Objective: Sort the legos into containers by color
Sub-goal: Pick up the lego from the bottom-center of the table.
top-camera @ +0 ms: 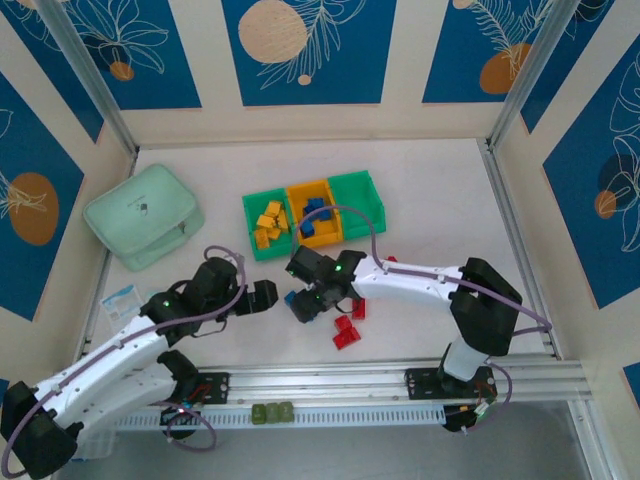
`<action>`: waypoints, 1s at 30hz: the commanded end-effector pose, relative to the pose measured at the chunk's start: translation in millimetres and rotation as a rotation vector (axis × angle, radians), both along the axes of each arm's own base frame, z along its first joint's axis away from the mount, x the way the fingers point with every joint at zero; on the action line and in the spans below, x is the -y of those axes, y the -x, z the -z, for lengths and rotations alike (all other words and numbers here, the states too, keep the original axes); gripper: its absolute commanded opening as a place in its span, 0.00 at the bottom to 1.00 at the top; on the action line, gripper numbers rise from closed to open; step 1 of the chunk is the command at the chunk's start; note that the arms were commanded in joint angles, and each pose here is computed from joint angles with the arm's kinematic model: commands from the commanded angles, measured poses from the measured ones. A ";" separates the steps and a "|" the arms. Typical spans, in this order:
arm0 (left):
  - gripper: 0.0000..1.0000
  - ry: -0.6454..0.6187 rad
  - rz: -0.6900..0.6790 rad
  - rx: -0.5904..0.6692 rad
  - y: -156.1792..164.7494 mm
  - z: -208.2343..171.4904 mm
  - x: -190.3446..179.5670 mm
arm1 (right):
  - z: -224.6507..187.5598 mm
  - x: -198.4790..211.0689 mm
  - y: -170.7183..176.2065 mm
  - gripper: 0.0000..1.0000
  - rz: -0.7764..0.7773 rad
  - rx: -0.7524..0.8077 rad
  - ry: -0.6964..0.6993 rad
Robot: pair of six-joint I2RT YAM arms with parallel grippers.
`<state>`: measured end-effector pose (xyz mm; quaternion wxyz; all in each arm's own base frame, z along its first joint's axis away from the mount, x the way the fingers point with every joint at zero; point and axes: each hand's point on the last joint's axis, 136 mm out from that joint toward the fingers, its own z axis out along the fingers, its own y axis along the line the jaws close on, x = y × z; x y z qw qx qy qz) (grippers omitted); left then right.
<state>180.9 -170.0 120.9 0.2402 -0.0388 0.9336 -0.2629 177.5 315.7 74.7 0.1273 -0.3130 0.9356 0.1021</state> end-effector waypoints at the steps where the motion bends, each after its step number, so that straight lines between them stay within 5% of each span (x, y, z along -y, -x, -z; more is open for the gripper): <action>1: 0.99 0.001 -0.046 0.010 -2.7 2.5 -2.2 | 15.7 -5.9 6.4 0.72 0.004 -0.037 0.005; 8: 0.99 -0.008 -0.058 0.008 -2.6 5.4 -4.0 | 32.7 -10.3 2.7 0.71 -0.014 -0.028 0.041; 30: 0.99 -0.026 -0.061 0.012 -4.1 5.8 -6.0 | 43.1 -8.2 0.8 0.39 -0.023 -0.028 0.081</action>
